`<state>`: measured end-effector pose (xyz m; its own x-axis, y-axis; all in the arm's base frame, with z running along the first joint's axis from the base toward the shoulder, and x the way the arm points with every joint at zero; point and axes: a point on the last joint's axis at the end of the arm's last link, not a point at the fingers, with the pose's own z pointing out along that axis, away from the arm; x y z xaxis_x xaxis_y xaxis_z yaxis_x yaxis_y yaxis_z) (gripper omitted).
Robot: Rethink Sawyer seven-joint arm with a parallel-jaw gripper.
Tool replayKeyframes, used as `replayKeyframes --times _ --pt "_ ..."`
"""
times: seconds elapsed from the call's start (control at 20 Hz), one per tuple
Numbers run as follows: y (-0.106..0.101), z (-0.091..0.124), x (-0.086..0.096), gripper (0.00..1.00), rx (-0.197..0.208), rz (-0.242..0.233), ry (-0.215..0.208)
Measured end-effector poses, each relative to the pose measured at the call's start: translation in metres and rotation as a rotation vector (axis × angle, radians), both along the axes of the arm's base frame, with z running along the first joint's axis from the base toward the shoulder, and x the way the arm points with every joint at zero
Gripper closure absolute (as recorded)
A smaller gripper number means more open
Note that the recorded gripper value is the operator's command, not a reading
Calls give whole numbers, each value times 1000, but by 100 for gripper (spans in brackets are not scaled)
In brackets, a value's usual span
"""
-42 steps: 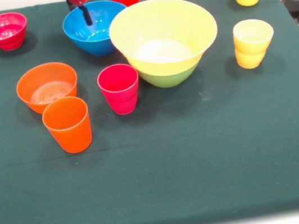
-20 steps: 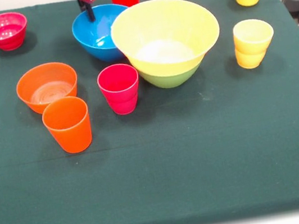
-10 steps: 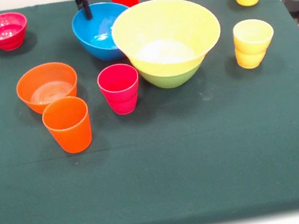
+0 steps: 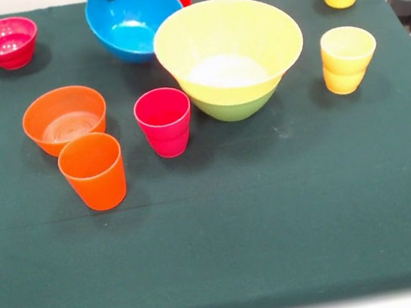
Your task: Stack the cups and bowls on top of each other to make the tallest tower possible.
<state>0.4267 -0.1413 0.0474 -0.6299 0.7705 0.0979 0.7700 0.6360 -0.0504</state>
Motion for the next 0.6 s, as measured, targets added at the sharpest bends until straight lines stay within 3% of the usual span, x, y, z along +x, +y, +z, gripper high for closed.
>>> replayKeyframes --times 0.35,0.6 --pt "-22 25 -19 100 -9 -40 32" --pt "-50 65 -40 100 -24 -110 75"
